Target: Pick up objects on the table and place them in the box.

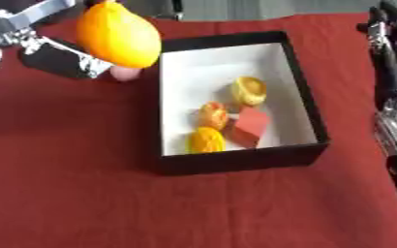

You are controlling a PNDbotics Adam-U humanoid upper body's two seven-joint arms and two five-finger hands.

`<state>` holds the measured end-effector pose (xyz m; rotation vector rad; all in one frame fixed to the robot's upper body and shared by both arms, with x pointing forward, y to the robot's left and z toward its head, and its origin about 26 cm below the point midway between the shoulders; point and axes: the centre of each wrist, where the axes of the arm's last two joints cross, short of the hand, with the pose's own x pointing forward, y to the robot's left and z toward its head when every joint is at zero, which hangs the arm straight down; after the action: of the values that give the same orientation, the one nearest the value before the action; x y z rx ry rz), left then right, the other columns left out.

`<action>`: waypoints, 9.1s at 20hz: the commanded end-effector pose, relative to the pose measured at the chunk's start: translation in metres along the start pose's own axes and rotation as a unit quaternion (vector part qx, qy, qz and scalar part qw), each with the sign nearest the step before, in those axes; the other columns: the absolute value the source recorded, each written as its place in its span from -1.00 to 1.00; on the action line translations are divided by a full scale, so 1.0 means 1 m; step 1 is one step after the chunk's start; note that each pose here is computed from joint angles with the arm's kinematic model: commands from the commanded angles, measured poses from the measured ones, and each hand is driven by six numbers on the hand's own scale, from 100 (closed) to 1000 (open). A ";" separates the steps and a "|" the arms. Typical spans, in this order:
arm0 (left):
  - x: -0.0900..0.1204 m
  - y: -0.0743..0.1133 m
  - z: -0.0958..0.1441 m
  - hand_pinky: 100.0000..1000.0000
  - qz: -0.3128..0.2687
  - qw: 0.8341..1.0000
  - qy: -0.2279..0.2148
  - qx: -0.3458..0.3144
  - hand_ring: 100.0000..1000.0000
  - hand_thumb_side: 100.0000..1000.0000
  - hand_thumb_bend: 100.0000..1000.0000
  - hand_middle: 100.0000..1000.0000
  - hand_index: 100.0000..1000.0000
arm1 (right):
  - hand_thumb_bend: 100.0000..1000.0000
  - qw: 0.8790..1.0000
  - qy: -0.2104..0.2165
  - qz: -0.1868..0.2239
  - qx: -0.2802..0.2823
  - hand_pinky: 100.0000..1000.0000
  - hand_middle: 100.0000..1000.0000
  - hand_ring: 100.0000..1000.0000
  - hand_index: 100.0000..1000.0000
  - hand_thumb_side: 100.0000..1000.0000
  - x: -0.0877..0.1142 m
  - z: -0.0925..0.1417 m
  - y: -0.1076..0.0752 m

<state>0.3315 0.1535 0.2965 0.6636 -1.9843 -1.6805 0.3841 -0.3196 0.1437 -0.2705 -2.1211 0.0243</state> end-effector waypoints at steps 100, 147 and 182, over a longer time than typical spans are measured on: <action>-0.184 -0.062 -0.026 0.41 0.019 0.958 0.236 -0.163 0.50 -0.26 0.29 0.45 0.55 | -1.00 0.999 -0.026 -0.017 0.009 0.90 0.70 0.57 0.82 0.25 0.017 -0.014 0.011; 0.012 0.002 -0.054 0.04 0.023 0.994 -0.102 -0.020 0.13 -0.71 -0.69 0.04 -0.20 | -1.00 0.999 -0.034 -0.011 -0.003 0.90 0.70 0.57 0.82 0.25 0.021 -0.016 0.000; -0.039 -0.051 -0.037 0.40 0.117 0.989 0.014 0.089 0.57 0.53 0.03 0.63 0.74 | -1.00 0.999 -0.042 -0.012 -0.017 0.90 0.70 0.57 0.82 0.22 0.022 -0.014 -0.005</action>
<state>0.3950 0.1270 0.2264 0.4709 -2.0257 -1.4642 0.3858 -0.3137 0.1540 -0.2423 -2.1626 -0.0207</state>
